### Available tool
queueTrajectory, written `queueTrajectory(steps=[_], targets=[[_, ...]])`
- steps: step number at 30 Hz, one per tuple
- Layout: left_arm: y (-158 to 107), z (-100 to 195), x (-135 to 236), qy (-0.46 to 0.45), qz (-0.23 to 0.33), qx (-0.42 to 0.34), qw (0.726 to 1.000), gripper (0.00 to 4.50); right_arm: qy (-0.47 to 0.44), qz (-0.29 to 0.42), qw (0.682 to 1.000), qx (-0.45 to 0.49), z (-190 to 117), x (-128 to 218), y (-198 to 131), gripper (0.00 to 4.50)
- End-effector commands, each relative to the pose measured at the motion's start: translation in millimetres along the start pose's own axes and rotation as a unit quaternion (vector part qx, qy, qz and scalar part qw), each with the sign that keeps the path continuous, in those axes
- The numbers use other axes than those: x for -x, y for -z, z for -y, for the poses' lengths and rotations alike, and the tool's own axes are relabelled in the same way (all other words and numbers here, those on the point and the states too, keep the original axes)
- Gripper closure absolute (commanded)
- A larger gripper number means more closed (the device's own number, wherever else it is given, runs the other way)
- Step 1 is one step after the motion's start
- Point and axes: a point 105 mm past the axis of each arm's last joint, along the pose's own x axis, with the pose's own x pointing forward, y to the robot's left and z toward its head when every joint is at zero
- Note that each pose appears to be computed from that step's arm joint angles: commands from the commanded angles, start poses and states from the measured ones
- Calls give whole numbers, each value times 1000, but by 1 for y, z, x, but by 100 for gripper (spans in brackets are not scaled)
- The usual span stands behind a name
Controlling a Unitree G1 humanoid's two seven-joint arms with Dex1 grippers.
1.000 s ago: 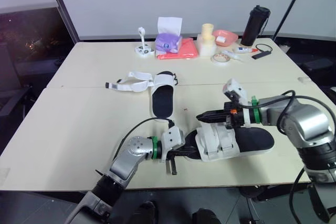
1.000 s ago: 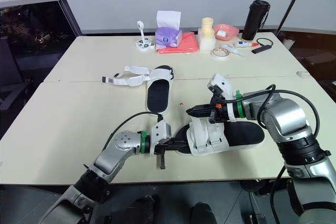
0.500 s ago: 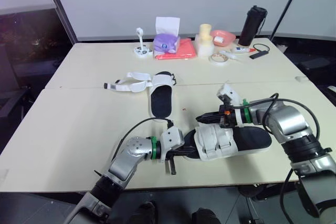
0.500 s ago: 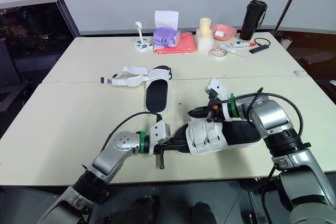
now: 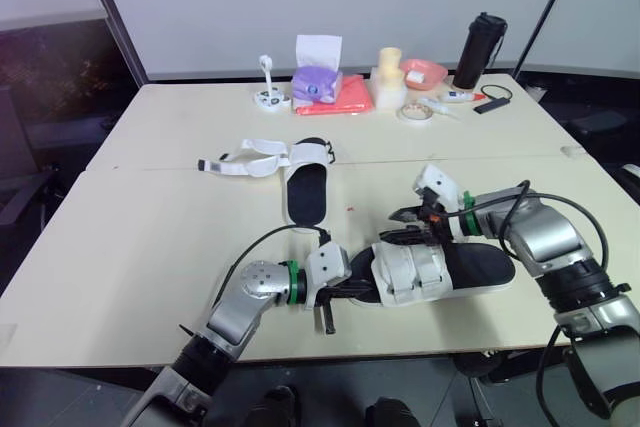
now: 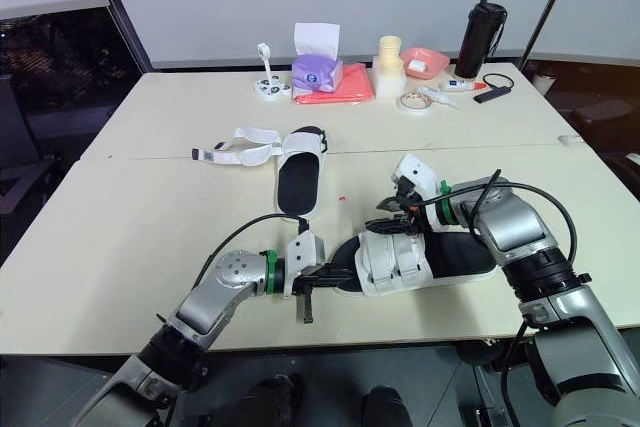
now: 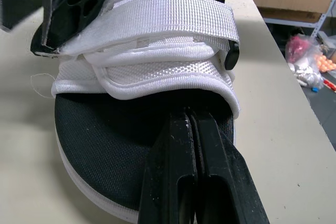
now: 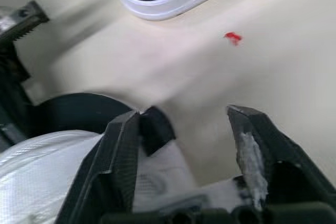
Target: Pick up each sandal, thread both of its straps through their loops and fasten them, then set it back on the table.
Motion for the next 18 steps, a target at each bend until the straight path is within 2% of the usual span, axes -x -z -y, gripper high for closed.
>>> queueTrajectory(steps=[1,6,10,14,16,18], targets=[[22,7,0,11,-39,23,999,450,35,-26,998,46,10,2,0,197],[22,7,-1,9,-37,23,999,450,77,-58,990,104,26,-4,2,197],[22,7,-2,8,-36,22,999,450,113,-28,986,120,42,10,-19,197],[23,6,1,4,-36,21,999,450,171,33,972,160,50,55,-54,197],[23,4,2,0,-37,20,999,450,195,27,963,182,49,70,-53,197],[19,-2,4,-11,-25,9,1000,450,214,-1,951,222,42,82,-38,197]])
